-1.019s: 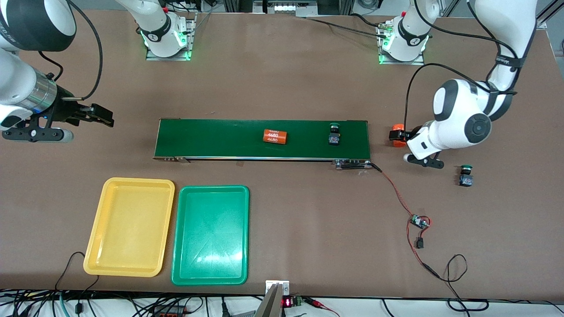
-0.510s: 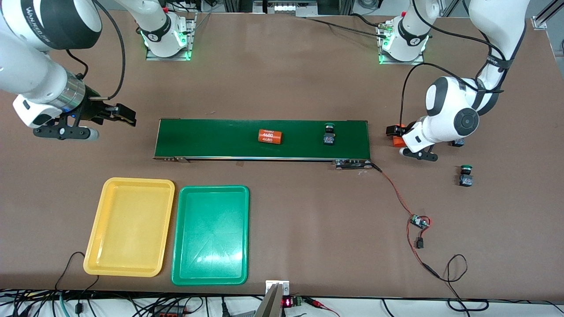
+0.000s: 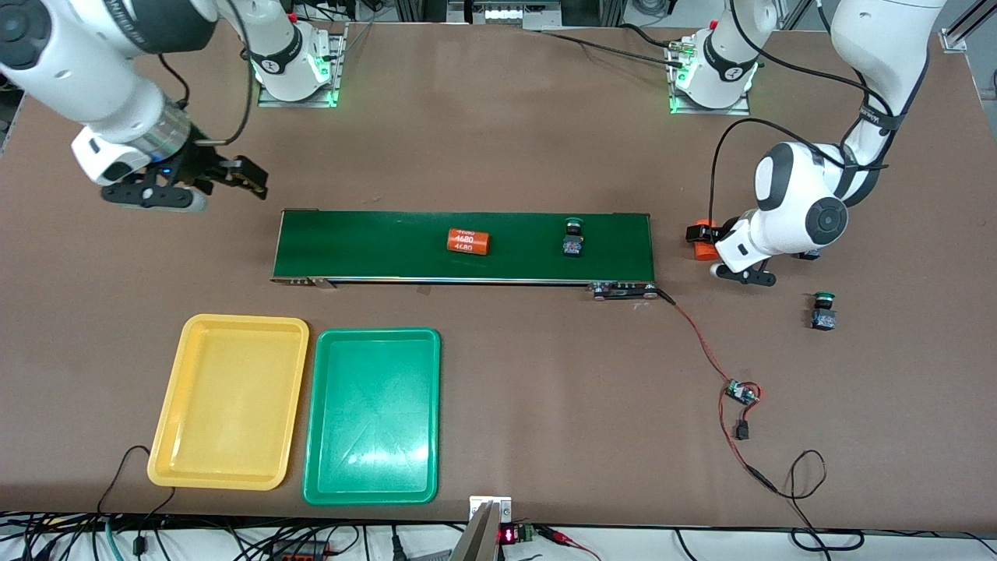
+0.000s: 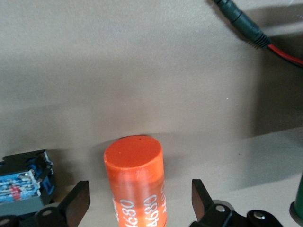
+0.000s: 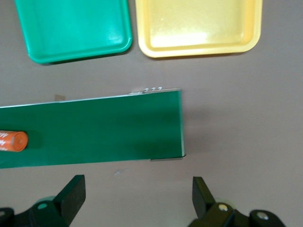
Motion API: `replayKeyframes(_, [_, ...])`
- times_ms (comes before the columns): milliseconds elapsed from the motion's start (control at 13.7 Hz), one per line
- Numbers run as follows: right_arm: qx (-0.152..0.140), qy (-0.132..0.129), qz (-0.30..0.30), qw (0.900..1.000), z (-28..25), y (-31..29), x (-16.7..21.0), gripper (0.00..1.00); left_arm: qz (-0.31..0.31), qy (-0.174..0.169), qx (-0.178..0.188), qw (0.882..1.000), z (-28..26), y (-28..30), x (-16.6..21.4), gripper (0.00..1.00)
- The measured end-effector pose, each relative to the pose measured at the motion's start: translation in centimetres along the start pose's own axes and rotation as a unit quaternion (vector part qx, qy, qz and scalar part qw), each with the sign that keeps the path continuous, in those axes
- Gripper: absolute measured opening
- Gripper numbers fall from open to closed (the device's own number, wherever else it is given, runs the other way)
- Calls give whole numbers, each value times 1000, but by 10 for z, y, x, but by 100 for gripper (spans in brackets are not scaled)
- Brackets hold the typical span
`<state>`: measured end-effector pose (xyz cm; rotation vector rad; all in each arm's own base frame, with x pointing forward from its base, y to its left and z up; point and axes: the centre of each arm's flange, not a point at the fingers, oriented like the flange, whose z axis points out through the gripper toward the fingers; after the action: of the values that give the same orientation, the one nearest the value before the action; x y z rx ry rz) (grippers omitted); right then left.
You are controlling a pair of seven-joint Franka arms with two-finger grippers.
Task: Sort buttons by color to trays
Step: 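Place the cylinder on the belt with the left gripper while the right gripper hovers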
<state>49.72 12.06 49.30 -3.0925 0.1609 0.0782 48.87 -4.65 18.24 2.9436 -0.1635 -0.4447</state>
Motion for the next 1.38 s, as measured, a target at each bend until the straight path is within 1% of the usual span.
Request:
replayKeyframes(73, [-2, -3, -4, 1000, 3, -10, -5, 100, 0, -3, -1, 1000, 3, 0, -1, 87])
replayKeyframes(146, [-3, -4, -5, 1000, 7, -18, -9, 100, -1, -5, -1, 1000, 6, -1, -2, 77])
replayKeyframes(218, [-3, 0, -4, 1000, 12, -23, -10, 100, -1, -8, -1, 1000, 8, -1, -4, 63])
replayKeyframes(291, [-1, 5, -4, 1000, 17, -28, -10, 100, 0, -9, -1, 1000, 9, -1, -4, 53])
replayKeyframes(364, [0, 8, -1, 1000, 22, -33, -10, 100, 3, -7, -1, 1000, 7, 0, -4, 50])
replayKeyframes(510, [1, 13, 8, 1000, 32, -49, -11, 100, 35, 1, 2, 999, -4, 5, -3, 50])
replayKeyframes(582, [3, 16, 10, 1000, 37, -59, -12, 100, 59, 12, 4, 998, -17, 11, 1, 50])
replayKeyframes(655, [6, 23, 16, 1000, 46, -77, -14, 100, 90, 28, 9, 995, -47, 23, 10, 50])
replayKeyframes(728, [8, 26, 22, 999, 55, -90, -15, 100, 107, 38, 12, 993, -70, 31, 16, 50])
replayKeyframes(874, [10, 29, 30, 999, 78, -122, -21, 100, 158, 50, 27, 986, -111, 45, 26, 50])
replayKeyframes(947, [10, 28, 30, 999, 91, -139, -26, 100, 191, 49, 39, 980, -120, 57, 28, 50])
replayKeyframes(1092, [10, 28, 38, 999, 115, -168, -37, 100, 245, 40, 57, 967, -117, 89, 27, 50])
replayKeyframes(1238, [4, 31, 39, 999, 134, -187, -45, 100, 287, 26, 61, 956, -105, 126, 23, 50])
replayKeyframes(1311, [-2, 33, 35, 999, 141, -192, -47, 100, 313, 19, 66, 947, -99, 143, 20, 50])
replayKeyframes(1383, [-7, 34, 32, 999, 146, -194, -48, 100, 348, 12, 78, 934, -93, 158, 17, 50])
